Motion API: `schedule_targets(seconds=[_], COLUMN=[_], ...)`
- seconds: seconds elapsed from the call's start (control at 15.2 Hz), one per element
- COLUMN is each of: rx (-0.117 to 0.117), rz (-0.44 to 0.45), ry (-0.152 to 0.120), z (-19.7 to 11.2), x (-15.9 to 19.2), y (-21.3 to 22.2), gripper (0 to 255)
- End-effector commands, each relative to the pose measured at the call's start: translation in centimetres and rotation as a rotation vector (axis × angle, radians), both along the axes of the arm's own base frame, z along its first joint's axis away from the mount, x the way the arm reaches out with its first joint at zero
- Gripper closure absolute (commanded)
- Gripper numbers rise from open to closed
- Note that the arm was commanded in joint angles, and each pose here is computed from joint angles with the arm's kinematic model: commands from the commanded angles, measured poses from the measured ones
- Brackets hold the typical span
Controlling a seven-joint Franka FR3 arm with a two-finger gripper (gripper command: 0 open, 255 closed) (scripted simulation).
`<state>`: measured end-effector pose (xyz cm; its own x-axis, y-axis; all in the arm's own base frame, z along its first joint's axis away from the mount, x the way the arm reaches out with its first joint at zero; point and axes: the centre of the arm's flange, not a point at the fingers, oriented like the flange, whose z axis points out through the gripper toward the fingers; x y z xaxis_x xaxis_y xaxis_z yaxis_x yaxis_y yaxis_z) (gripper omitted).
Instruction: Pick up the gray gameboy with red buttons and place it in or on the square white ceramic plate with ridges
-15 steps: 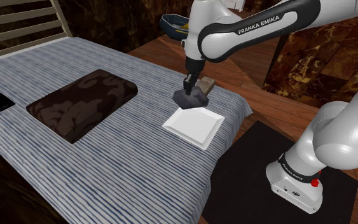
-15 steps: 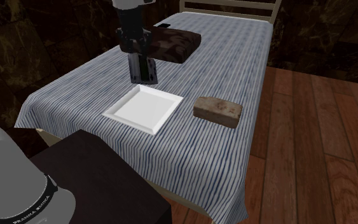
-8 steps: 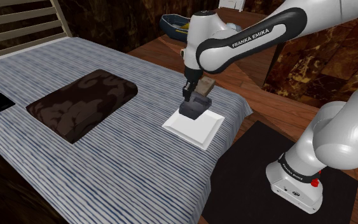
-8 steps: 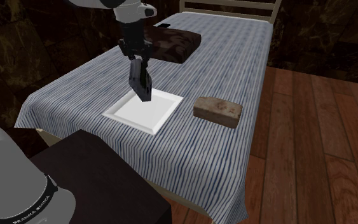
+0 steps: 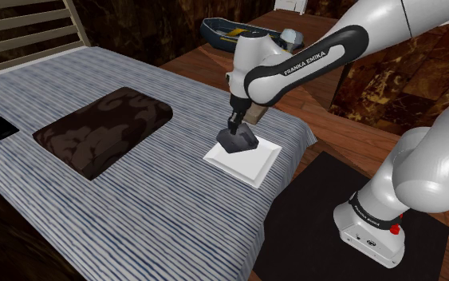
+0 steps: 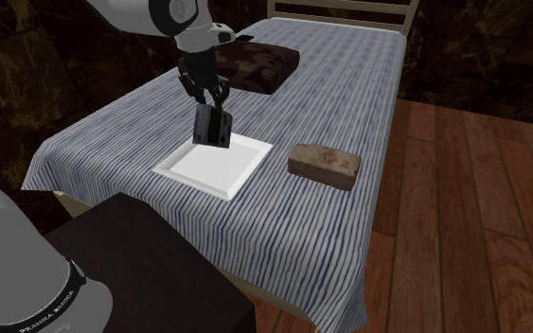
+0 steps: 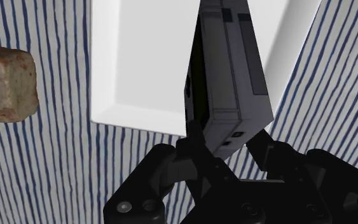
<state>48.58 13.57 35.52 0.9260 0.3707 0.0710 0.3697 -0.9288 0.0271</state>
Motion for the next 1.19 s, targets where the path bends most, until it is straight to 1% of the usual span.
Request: schedule_targets(seconds=[0.0, 0.46, 0.53, 0.86, 1.12], rx=[-0.002, -0.002, -0.002, -0.002, -0.002], rz=[0.001, 0.001, 0.001, 0.001, 0.001], ry=[0.009, 0.009, 0.009, 0.009, 0.009], z=[-1.1, -1.1, -1.1, -1.1, 3.9], x=[-0.2, -0.2, -0.3, -0.2, -0.5], y=[0.0, 0.0, -0.1, 0.0, 0.0], gripper=[255, 255, 0, 0, 0])
